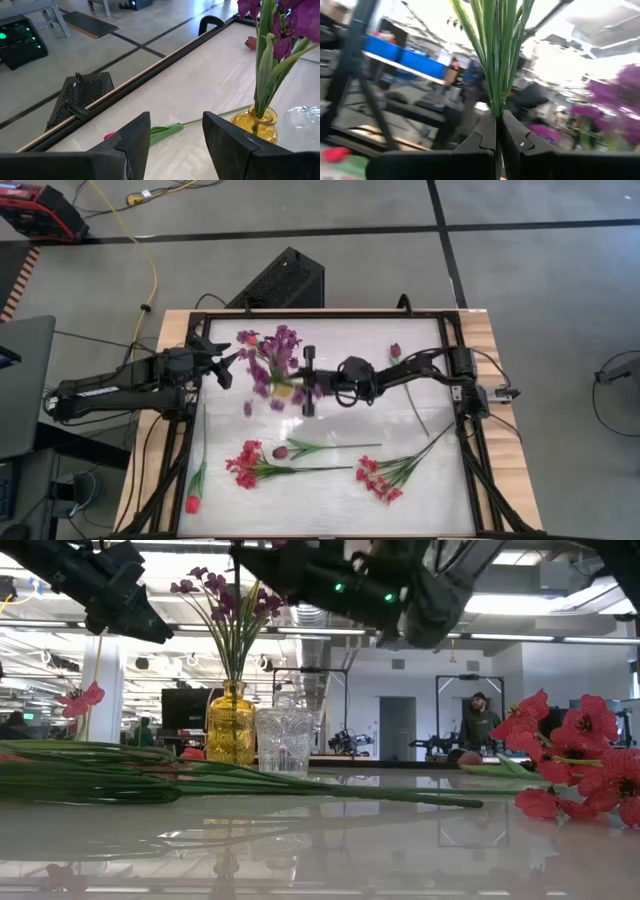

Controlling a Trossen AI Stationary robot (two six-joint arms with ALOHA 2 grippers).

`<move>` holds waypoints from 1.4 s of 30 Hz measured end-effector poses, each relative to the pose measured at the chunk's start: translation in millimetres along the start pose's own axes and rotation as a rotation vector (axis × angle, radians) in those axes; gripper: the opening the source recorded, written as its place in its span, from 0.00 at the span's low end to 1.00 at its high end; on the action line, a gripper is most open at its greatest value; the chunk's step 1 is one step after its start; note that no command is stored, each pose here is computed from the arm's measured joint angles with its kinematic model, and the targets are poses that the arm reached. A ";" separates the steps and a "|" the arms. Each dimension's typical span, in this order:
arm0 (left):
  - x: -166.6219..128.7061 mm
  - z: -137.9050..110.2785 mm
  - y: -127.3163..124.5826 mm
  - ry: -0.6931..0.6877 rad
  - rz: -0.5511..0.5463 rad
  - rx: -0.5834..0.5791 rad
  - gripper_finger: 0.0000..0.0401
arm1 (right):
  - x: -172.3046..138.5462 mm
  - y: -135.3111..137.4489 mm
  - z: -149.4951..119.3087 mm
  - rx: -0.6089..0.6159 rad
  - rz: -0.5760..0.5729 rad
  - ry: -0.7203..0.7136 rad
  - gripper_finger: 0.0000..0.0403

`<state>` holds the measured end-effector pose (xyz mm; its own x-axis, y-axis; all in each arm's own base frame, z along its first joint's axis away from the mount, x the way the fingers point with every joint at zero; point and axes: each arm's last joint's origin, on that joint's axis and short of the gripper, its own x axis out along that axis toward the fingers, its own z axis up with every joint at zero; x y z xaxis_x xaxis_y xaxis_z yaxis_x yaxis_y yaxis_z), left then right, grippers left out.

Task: Sort flowers into vase by color
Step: Put the violet flowers into the yellow vase

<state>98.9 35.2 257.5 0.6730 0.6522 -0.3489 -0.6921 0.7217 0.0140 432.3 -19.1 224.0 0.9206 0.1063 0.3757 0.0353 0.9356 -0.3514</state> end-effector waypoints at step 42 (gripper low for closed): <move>0.0 -0.5 -0.6 0.007 -0.019 -0.009 0.43 | 3.7 -35.2 -42.0 0.126 -0.074 0.089 0.07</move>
<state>99.1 34.7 257.1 0.6842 0.6365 -0.3558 -0.6815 0.7318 -0.0015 450.8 -65.8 201.7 0.9483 0.0105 0.3173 0.0603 0.9753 -0.2127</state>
